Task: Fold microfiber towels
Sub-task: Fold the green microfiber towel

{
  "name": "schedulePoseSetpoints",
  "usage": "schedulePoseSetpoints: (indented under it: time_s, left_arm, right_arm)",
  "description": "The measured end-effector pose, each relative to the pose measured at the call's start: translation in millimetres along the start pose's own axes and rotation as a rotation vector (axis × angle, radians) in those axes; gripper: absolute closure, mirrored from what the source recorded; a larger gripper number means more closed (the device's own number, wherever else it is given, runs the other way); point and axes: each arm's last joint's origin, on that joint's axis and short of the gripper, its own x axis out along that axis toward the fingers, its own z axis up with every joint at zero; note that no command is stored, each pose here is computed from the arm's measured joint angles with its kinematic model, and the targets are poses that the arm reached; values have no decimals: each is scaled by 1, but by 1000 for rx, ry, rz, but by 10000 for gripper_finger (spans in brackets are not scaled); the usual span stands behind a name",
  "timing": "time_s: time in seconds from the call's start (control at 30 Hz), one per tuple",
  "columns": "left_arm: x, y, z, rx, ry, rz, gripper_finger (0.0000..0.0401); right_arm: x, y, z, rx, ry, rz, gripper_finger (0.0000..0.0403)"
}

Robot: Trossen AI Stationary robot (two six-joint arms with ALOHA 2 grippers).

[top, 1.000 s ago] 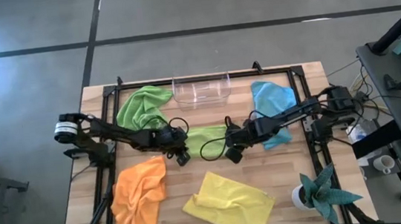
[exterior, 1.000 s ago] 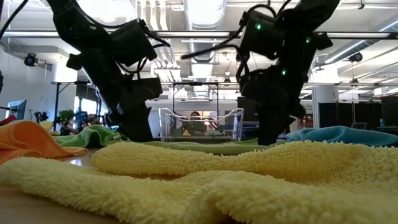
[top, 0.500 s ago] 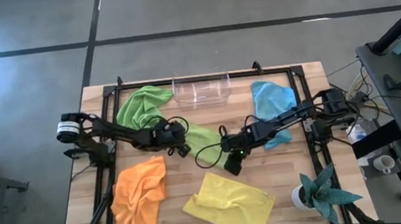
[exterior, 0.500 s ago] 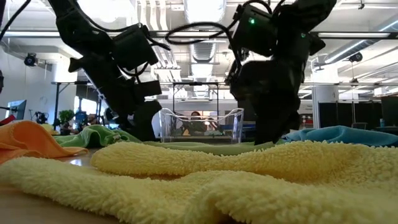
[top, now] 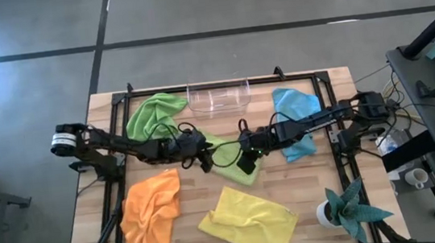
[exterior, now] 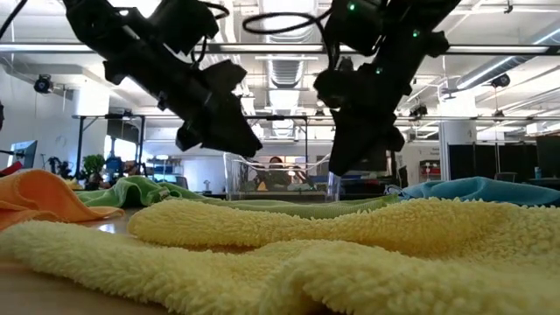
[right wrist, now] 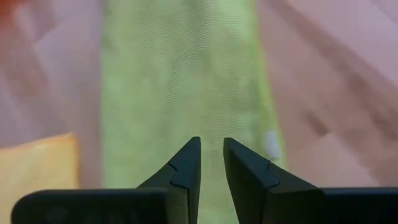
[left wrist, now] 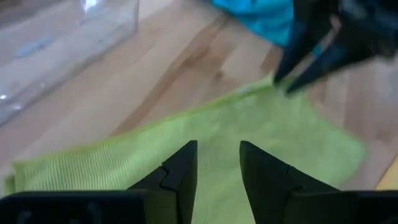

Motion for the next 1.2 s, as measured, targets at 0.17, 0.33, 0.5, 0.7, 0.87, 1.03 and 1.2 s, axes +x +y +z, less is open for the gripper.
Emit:
schedulePoseSetpoints:
  time_s: [0.17,0.33,0.5,0.7,0.87,1.03,1.2]
  left_arm:
    - [1,2,-18,41,129,4,296]
    - [0,5,-26,68,196,47,296]
    - [3,11,-35,93,225,112,296]
    - [13,18,-43,112,229,192,296]
    - [24,23,-45,105,229,235,296]
    - [23,21,-40,95,235,210,296]
    - [5,6,-17,55,161,74,296]
  right_arm:
    - [13,-9,-3,11,54,-39,335]
    - [29,-10,-12,41,121,-65,335]
    - [39,-6,-19,87,161,-48,335]
    - [40,7,-21,79,202,108,335]
    - [40,18,-17,73,181,256,335]
    - [36,19,-15,71,160,255,335]
    - [28,19,-11,75,130,252,335]
